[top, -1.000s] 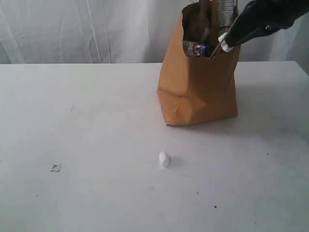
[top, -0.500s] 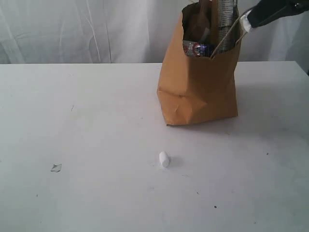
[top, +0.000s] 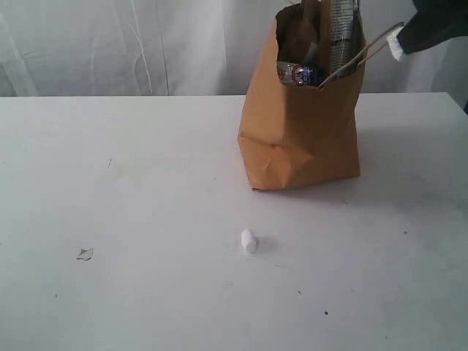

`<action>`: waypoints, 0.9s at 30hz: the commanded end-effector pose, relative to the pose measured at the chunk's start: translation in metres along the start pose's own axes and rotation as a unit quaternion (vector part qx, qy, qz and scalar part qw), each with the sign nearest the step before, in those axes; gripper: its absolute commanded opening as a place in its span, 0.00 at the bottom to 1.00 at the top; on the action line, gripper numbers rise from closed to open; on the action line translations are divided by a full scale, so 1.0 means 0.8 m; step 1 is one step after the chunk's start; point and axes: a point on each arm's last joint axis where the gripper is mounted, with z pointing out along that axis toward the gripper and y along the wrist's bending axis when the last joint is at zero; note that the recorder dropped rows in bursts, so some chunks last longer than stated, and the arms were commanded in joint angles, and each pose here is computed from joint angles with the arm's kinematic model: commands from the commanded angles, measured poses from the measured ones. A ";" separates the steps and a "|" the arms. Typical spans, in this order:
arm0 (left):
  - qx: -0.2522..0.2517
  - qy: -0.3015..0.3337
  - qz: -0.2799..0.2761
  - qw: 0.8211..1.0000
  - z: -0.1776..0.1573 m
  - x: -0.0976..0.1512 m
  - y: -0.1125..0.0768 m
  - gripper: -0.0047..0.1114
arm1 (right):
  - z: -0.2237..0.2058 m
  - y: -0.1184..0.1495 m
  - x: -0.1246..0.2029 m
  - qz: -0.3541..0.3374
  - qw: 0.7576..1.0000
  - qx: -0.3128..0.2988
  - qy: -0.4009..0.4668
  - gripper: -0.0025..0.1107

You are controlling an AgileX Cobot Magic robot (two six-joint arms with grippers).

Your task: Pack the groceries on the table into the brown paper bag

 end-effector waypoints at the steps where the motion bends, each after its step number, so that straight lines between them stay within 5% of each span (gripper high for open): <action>1: -0.001 0.003 0.003 1.000 0.001 0.001 0.000 0.04 | -0.032 0.011 0.005 -0.021 0.999 0.025 -0.024 0.02; 9: -0.001 0.003 0.003 1.000 0.001 0.001 0.000 0.04 | -0.022 -0.022 -0.046 -0.007 0.969 0.116 -0.219 0.02; 17: -0.001 0.003 0.003 1.000 0.001 0.001 0.000 0.04 | 0.127 -0.067 -0.055 -0.047 0.982 0.006 -0.183 0.03; 24: -0.001 0.003 0.003 1.000 0.001 0.001 0.000 0.04 | 0.143 -0.065 -0.047 -0.046 0.987 -0.029 -0.153 0.42; 27: -0.001 0.003 0.003 1.000 0.001 0.001 0.000 0.04 | 0.139 -0.066 -0.049 -0.047 0.986 -0.017 -0.161 0.51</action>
